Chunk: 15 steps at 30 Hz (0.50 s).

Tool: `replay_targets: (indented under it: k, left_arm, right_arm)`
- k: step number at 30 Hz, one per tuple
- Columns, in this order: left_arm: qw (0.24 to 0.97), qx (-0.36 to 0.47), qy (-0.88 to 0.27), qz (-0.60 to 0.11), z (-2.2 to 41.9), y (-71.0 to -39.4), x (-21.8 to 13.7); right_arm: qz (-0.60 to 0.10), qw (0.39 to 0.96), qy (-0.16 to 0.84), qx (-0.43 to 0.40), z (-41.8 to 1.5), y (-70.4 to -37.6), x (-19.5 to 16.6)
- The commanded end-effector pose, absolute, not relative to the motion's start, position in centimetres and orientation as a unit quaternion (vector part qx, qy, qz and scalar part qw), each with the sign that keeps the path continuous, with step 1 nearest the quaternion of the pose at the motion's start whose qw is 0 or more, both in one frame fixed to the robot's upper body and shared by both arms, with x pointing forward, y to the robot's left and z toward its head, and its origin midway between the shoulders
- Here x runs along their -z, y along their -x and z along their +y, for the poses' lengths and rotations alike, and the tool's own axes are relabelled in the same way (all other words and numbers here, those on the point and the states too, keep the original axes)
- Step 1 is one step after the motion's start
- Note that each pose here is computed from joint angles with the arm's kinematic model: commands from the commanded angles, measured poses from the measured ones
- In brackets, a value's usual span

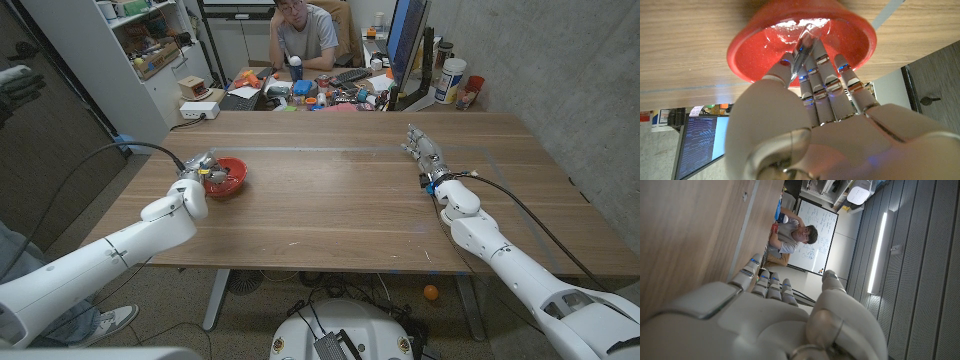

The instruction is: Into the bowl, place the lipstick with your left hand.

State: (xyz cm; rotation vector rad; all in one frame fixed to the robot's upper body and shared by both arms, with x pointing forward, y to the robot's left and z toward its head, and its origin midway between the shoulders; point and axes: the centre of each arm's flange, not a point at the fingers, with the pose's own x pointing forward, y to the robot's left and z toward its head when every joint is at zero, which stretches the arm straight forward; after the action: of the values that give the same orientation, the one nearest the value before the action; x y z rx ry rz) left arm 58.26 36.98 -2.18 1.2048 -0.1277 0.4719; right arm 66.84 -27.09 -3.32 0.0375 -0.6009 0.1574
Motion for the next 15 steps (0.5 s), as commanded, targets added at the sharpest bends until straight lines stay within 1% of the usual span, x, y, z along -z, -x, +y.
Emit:
replay_targets:
  k: [1, 15]
  left_arm:
    - [0.802, -0.205, -0.558, -0.062, 36.83, -58.57, 2.32]
    - [0.802, -0.203, -0.557, -0.072, 36.71, -58.4, 1.91]
  right_arm:
    - [-0.294, 0.953, -0.02, -0.077, -26.99, -66.81, 3.68]
    - [-0.296, 0.952, -0.022, -0.078, -27.02, -66.77, 3.58]
